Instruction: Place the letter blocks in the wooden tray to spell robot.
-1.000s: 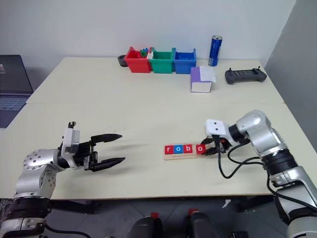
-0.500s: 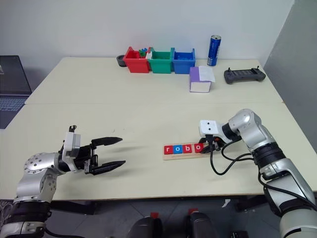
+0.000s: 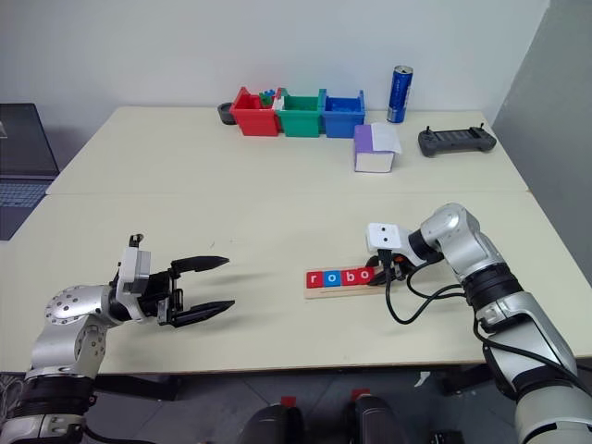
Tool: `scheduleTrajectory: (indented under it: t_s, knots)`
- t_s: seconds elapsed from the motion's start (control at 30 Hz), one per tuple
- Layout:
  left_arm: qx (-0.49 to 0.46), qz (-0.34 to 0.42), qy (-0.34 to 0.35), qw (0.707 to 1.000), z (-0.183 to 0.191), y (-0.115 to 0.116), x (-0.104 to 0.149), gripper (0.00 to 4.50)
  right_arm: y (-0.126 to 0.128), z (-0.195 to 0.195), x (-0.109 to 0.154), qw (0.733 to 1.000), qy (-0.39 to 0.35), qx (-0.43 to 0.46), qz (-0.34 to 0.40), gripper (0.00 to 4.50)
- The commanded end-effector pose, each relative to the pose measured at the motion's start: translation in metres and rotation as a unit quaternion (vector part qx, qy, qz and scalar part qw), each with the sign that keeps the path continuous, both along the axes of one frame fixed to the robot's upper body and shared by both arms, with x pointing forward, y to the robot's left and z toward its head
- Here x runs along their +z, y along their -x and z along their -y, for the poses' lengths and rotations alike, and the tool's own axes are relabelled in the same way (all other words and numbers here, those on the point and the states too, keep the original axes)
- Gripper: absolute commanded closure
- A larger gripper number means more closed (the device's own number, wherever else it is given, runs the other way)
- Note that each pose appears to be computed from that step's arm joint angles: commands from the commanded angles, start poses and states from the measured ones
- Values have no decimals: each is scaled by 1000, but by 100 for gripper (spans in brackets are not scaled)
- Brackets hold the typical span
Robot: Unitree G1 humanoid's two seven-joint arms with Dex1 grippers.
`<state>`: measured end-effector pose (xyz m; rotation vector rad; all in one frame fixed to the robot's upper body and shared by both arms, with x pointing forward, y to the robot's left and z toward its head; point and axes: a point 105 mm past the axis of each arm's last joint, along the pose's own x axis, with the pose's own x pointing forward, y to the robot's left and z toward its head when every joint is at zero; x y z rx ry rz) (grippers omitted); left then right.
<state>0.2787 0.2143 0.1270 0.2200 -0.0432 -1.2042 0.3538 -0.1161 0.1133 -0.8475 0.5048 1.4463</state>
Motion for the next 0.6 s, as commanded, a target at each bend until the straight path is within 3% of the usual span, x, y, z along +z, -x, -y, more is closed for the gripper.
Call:
scheduleTrajectory:
  t_s: [0.03,0.47,0.5,0.6]
  knots:
    - [-3,24,1,1000,2,0,9,0,-6,0,13,1000,1,-2,24,307]
    - [1,24,0,1000,-1,1,9,0,-8,-2,13,1000,-1,-5,17,307]
    - [1,24,1,1000,-1,1,9,0,-8,-2,13,1000,-1,-5,15,233]
    - [1,23,1,1000,-1,1,9,0,-5,0,15,1000,-3,0,11,140]
